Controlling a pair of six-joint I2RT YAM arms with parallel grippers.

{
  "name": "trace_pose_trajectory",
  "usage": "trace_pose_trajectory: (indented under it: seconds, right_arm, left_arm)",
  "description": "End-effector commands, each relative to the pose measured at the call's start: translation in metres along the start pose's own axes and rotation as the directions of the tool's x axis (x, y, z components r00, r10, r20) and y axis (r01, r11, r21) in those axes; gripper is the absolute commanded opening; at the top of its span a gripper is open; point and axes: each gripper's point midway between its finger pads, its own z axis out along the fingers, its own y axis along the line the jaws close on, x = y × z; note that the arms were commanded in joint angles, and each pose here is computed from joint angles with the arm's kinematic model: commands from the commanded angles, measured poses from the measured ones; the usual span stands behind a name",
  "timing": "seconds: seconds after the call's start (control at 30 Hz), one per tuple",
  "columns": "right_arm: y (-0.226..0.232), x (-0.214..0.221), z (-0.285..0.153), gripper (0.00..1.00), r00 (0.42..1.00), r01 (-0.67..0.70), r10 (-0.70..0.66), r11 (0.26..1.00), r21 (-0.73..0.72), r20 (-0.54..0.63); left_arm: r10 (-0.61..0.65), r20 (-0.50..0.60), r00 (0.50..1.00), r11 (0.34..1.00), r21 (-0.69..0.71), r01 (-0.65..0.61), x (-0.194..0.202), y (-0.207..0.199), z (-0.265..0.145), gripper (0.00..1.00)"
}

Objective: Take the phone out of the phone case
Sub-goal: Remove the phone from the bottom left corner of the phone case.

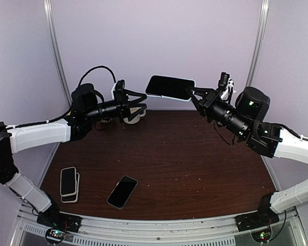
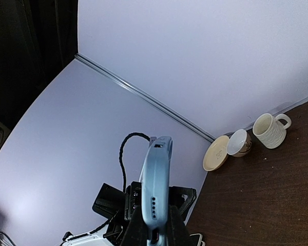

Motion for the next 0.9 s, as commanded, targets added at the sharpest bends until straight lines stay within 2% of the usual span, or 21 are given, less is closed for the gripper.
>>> trace_pose_trajectory:
  seconds: [0.0, 0.37, 0.87]
  right_arm:
    - [0.0298, -0.0180, -0.0025, 0.00, 0.998, -0.023, 0.029, 0.994, -0.109, 0.051]
    - [0.0322, -0.0114, 0.0005, 0.00, 1.000, -0.007, 0.009, 0.992, -0.124, 0.018]
    - [0.0266, -0.0153, -0.0056, 0.00, 0.999, 0.024, -0.020, 0.995, -0.098, 0.041]
  left_arm:
    - [0.079, 0.016, 0.997, 0.995, 0.053, -0.080, -0.0035, -0.0309, -0.0025, 0.55]
    - [0.121, 0.007, 0.993, 0.993, 0.012, -0.121, -0.0009, -0.0287, -0.0034, 0.55]
    - [0.175, 0.023, 0.984, 0.984, -0.015, -0.175, -0.0007, -0.0344, -0.0111, 0.56]
